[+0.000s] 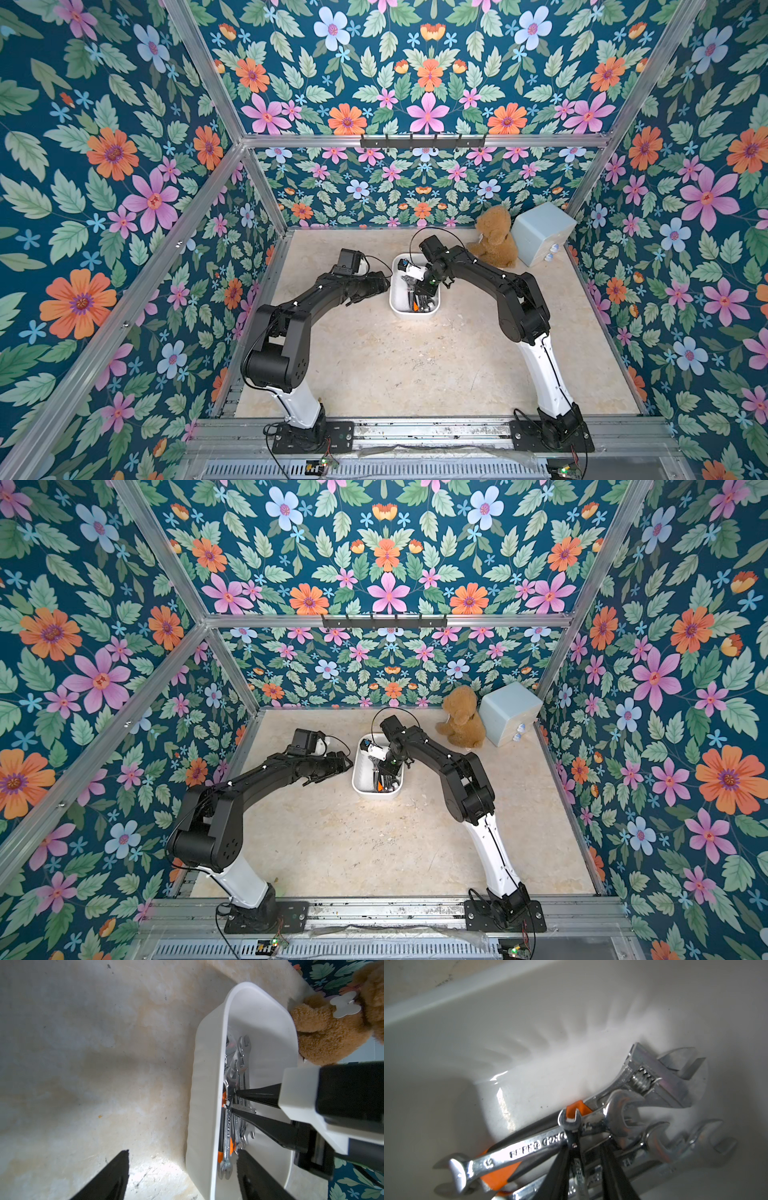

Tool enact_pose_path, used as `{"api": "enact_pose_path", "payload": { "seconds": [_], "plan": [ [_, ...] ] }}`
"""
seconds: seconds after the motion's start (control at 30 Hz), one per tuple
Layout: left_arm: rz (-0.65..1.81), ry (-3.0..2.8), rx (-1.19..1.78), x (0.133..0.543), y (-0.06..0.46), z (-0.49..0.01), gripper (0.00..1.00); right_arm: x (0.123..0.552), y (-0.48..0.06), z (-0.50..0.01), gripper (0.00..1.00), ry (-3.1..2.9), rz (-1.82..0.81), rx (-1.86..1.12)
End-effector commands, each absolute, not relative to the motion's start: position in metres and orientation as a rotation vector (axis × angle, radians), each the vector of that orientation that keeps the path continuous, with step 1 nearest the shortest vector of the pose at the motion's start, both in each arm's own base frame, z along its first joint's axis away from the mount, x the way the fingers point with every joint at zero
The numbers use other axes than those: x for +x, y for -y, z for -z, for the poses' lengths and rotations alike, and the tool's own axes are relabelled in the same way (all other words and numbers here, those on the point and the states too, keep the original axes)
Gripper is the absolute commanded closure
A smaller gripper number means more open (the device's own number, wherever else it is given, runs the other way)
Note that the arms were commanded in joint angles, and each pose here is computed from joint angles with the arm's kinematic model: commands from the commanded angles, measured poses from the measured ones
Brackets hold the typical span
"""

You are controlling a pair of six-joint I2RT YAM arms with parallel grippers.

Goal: Take out the wrench from the storage box
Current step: Pick up the wrench from the storage box.

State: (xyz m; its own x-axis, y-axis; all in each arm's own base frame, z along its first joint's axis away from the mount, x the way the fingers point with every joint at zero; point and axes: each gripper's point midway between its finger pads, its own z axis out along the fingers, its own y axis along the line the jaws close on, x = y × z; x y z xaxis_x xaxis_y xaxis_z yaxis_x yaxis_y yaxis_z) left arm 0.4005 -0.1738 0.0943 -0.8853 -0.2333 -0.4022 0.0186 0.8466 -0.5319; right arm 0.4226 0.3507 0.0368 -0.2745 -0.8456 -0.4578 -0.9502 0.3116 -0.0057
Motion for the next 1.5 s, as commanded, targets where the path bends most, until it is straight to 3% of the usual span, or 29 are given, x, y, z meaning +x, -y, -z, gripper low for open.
{"api": "enact_pose_path", "payload": {
  "seconds": [0.0, 0.63, 1.03, 1.47],
  "plan": [
    [0.758, -2.546, -0.150, 0.403, 0.175, -0.099, 0.16, 0.421, -0.347, -0.032, 0.72, -2.229, -0.365, -1.607],
    [0.755, -2.540, -0.159, 0.404, 0.172, -0.101, 0.16, 0.425, -0.348, -0.044, 0.85, -2.237, -0.343, -1.558],
    [0.757, -2.525, -0.166, 0.405, 0.172, -0.106, 0.16, 0.433, -0.351, -0.057, 0.99, -2.250, -0.288, -1.464],
    [0.765, -2.492, -0.162, 0.405, 0.171, -0.120, 0.16, 0.457, -0.368, -0.087, 1.00, -2.329, -0.304, -1.134]
  ]
}}
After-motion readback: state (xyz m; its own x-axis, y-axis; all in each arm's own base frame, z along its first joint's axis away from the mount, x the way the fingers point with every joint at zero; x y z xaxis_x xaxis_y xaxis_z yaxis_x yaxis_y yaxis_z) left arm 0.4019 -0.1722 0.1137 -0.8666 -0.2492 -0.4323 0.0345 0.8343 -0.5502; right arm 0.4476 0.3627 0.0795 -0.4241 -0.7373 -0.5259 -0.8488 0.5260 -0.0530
